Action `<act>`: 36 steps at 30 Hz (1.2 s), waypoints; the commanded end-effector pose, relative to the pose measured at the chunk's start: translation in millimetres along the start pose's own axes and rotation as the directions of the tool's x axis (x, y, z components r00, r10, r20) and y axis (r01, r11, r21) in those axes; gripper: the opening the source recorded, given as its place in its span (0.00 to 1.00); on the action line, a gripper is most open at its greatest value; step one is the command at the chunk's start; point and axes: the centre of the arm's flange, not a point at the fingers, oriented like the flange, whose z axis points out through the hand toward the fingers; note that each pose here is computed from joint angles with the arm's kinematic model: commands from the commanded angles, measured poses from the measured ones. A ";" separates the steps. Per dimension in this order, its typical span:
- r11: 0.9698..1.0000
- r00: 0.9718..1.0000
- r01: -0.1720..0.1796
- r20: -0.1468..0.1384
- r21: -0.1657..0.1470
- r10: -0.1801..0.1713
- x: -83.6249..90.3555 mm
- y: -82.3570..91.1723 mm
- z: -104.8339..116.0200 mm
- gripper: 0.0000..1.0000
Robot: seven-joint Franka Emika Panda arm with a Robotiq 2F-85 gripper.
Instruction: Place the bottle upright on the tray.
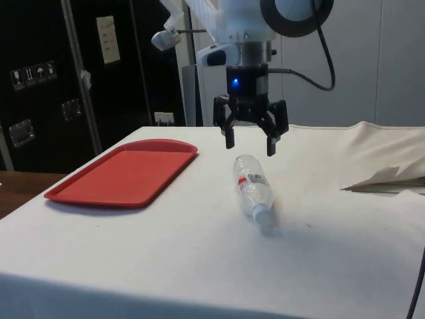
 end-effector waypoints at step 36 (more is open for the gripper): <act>0.957 0.957 0.291 -0.001 0.007 -0.291 -4.5 -0.1 2.9 1.00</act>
